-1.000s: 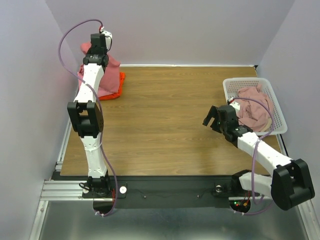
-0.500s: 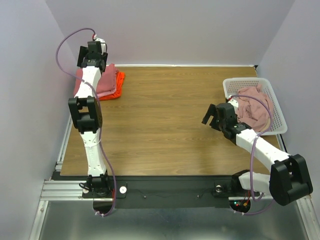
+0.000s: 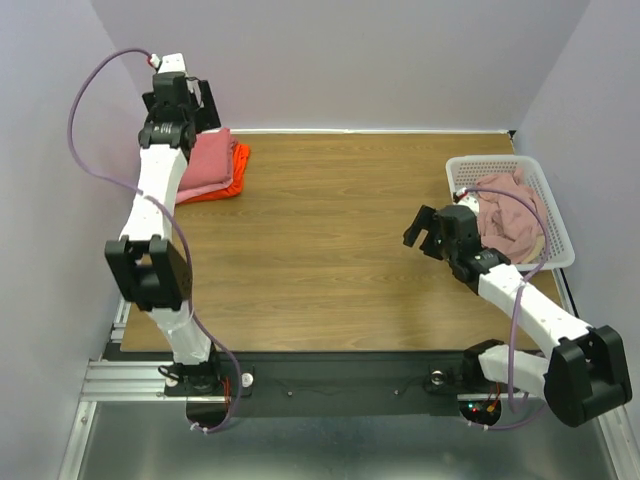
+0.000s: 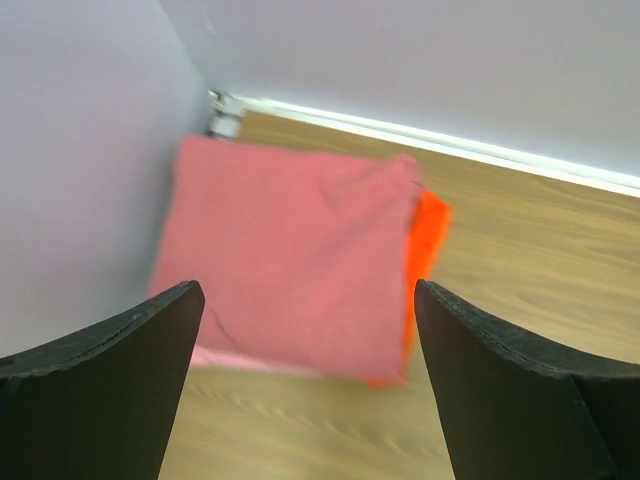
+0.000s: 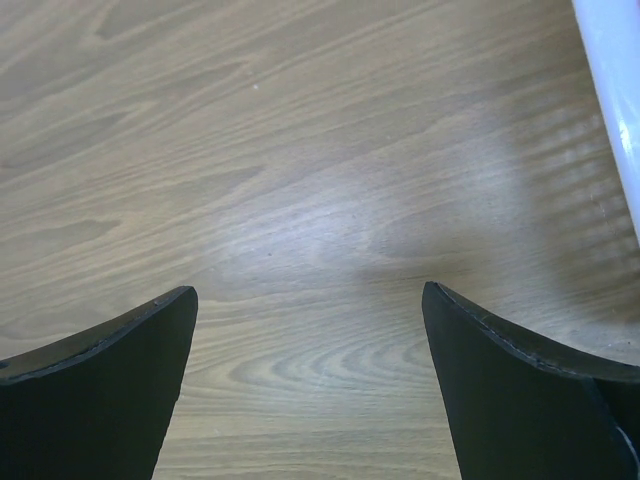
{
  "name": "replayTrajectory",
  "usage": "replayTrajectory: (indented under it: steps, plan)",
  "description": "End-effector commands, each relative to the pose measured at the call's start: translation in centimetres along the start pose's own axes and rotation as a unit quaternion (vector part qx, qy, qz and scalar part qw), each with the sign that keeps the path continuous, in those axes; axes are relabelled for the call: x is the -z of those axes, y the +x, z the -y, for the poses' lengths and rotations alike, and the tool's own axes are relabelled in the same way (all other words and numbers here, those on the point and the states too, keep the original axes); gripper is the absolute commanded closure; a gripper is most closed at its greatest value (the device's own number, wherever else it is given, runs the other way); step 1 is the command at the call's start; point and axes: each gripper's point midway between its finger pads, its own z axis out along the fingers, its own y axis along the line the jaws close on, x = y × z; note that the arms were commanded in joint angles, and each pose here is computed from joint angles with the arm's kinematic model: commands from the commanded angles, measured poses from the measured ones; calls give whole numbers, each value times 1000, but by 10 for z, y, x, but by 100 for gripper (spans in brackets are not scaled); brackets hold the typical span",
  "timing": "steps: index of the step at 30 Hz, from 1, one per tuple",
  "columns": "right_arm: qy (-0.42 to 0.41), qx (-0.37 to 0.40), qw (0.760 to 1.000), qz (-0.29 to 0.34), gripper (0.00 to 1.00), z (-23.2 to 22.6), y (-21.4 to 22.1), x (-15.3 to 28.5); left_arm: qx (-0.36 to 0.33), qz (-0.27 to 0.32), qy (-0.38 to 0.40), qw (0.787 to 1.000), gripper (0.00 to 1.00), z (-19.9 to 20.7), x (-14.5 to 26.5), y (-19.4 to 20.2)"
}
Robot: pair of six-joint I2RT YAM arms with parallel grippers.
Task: Fold and stack the t-shirts
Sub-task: Neatly place the folded tshirt to the corner
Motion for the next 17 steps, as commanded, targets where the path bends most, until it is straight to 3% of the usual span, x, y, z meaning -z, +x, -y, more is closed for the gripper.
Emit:
replayTrajectory:
  steps: [1, 2, 3, 4, 6, 7, 9, 10, 17]
  plan:
    - [-24, -11, 999, 18, 0, -8, -9, 9, 95, -21, 79, 992, 1, 75, 65, 39]
    - [-26, -12, 999, 16, 0, -8, -8, 11, 92, -24, 66, 993, 2, 85, 75, 56]
    - [-32, -15, 999, 24, 0, -9, -11, 15, 100, 0, 99, 990, 1, 118, 108, 55]
    - [-27, -19, 999, 25, 0, -5, -9, 16, 86, -39, 96, 991, 2, 127, 115, 107]
    - [-25, -25, 999, 35, 0, -3, -11, 20, 131, -34, 138, 981, 1, 147, 148, 124]
    - [-28, -27, 998, 41, 0, -3, -13, 23, 128, -70, 153, 977, 2, 159, 161, 169]
    - [-30, -28, 998, 45, 0, -1, -13, 27, 162, -71, 194, 965, 1, 172, 185, 180]
    - [-31, -28, 998, 50, 0, 0, -13, 29, 152, -93, 198, 964, 1, 175, 194, 207]
    - [-23, -23, 998, 57, 0, 13, -4, 33, 142, -136, 127, 972, 2, 137, 215, 268]
